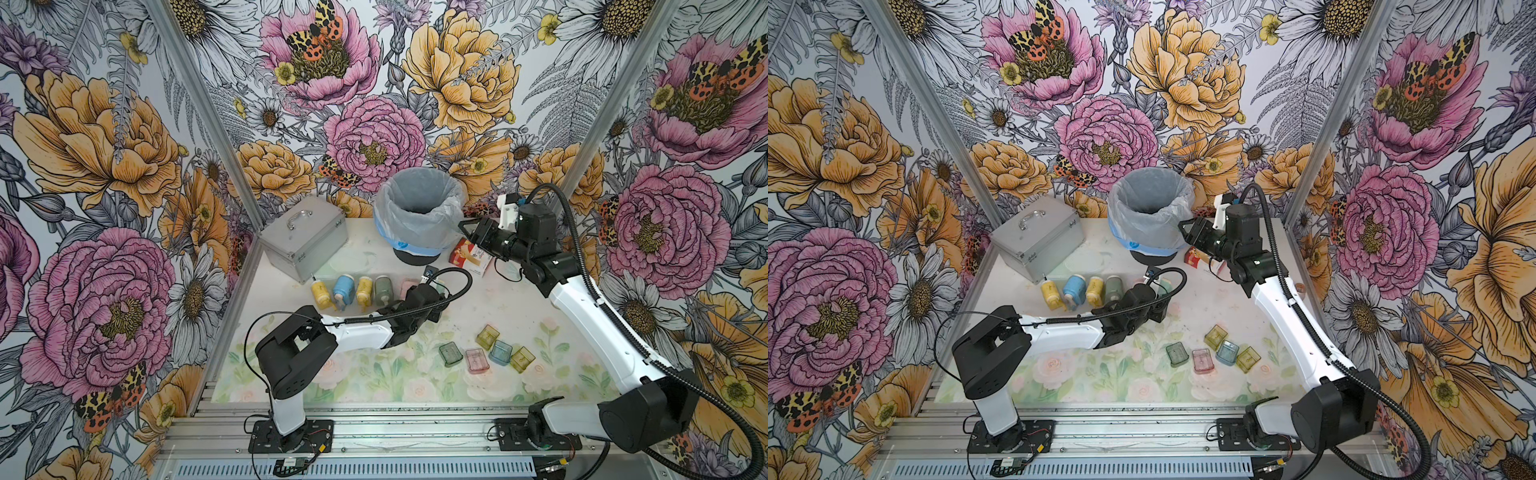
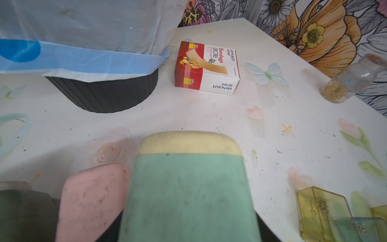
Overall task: Take out the pencil sharpener tray and clean the shavings
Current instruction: Place the pencil sharpener at the center of the board.
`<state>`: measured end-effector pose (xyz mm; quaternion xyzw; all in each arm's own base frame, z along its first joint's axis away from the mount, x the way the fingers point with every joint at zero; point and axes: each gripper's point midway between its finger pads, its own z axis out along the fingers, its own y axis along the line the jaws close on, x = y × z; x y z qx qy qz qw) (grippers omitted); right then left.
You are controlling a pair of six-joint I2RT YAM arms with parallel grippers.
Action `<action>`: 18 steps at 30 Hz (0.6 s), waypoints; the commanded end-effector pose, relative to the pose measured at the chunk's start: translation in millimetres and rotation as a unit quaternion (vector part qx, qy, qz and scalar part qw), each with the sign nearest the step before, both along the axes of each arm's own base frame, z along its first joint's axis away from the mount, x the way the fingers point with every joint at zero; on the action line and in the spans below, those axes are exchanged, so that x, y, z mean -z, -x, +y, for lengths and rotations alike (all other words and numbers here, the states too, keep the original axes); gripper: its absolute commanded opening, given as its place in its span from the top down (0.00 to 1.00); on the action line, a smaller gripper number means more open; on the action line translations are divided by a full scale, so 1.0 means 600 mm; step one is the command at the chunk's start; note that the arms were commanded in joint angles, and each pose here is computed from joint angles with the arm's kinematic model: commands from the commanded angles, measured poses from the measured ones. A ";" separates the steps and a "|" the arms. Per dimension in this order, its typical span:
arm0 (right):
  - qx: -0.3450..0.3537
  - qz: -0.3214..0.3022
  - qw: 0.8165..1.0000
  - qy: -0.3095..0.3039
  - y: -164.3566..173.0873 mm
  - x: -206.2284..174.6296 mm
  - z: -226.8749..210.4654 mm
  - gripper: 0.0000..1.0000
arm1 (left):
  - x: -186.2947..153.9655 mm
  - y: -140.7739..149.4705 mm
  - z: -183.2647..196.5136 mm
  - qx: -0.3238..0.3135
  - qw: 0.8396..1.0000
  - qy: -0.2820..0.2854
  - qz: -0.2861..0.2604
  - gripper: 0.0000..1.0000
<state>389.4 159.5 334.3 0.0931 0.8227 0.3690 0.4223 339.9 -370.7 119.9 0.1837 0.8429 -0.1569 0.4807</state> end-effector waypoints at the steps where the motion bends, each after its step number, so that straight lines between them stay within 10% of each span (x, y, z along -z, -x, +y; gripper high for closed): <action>1: 0.014 -0.013 0.999 0.041 0.015 0.006 -0.027 0.65 | -0.002 -0.021 -0.018 -0.001 1.000 0.020 -0.011 0.75; 18: 0.054 0.022 0.995 0.081 0.073 0.074 -0.098 0.64 | 0.050 -0.035 -0.031 0.003 1.000 0.023 0.007 0.65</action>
